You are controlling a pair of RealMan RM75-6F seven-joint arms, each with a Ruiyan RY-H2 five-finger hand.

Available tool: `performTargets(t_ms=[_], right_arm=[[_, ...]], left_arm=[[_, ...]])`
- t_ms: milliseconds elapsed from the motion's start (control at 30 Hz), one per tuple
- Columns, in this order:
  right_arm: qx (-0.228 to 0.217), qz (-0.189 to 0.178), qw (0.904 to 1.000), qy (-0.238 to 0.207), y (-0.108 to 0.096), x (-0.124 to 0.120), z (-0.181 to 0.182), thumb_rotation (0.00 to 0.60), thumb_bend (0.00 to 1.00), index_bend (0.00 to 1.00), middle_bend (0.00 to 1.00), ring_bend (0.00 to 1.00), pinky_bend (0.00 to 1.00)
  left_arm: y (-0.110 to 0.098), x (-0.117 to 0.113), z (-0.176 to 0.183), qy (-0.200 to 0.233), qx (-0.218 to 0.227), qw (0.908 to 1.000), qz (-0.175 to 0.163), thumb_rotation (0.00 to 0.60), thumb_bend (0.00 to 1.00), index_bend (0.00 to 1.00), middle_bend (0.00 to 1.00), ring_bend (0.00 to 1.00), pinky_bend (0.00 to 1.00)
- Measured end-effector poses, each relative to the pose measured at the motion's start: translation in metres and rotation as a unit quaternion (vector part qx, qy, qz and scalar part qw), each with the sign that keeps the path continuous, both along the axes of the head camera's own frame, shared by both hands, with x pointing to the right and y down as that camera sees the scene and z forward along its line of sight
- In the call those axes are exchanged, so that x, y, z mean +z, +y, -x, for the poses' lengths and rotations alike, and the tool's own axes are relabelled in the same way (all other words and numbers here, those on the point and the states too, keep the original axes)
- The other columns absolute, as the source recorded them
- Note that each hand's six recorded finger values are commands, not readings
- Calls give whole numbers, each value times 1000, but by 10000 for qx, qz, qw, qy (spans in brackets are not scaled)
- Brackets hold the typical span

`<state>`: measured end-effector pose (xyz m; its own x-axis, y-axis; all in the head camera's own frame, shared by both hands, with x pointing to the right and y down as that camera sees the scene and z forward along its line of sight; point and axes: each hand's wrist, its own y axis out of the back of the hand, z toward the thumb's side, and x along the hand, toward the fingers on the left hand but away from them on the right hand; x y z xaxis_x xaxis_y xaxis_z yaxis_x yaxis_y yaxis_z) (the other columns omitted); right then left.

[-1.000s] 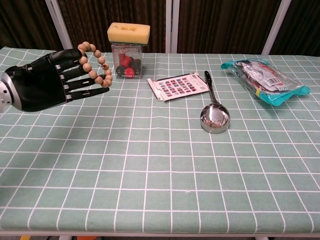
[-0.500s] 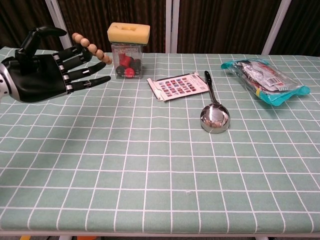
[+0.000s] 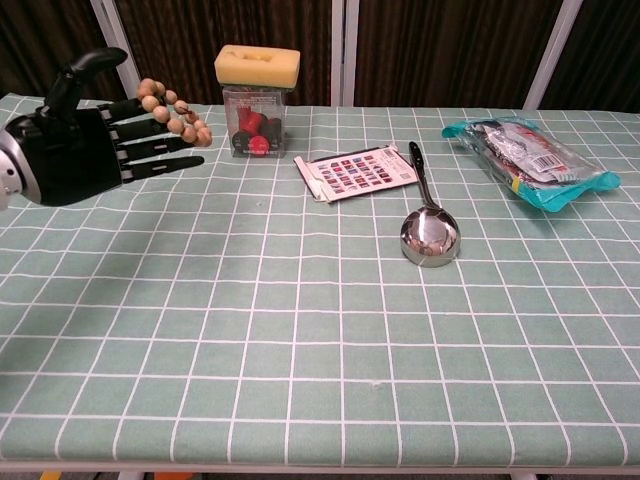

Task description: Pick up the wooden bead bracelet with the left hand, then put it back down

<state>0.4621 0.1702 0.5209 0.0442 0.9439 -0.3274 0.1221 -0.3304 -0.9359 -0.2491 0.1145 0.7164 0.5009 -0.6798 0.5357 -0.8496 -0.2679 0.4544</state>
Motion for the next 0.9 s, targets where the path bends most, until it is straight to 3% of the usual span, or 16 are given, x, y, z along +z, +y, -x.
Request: performTargets(t_ms=[167,267,367,533,667,767,900], right_arm=[[41,37,10000,-24,3,2,-1,600,177,0,84,0,0],[62,53,10000,-30,3,3,-2,600,179,0,84,0,0],[55,62,10000,-39,3,4,-1,600,179,0,84,0,0],[50,61,10000,-35,3,3,-1,600,180,0,84,0,0],[64,61,10000,-36,4,3,0,600,179,0,84,0,0],[67,65,9999,-44,5,3,0,600,179,0,84,0,0],[75,63,9999,-41,5,3,0,600,179,0,84,0,0]], left_arm=[[-6,-2,3,-409,-112,9978,-504,546,287,562,606,263,101],[-9,-3,5,-586,-264,9952,-735,598,287,518,560,262,103],[-8,-4,6,-664,-327,9938,-836,600,288,490,487,261,107],[-7,-4,8,-839,-291,9915,-954,600,287,490,481,205,107],[-7,-5,8,-1071,-212,9863,-1237,600,287,428,445,169,105],[-7,-8,6,-1132,-169,9841,-1361,600,287,456,525,181,104],[-4,-5,5,-1018,-168,9884,-1117,600,288,544,638,271,107]])
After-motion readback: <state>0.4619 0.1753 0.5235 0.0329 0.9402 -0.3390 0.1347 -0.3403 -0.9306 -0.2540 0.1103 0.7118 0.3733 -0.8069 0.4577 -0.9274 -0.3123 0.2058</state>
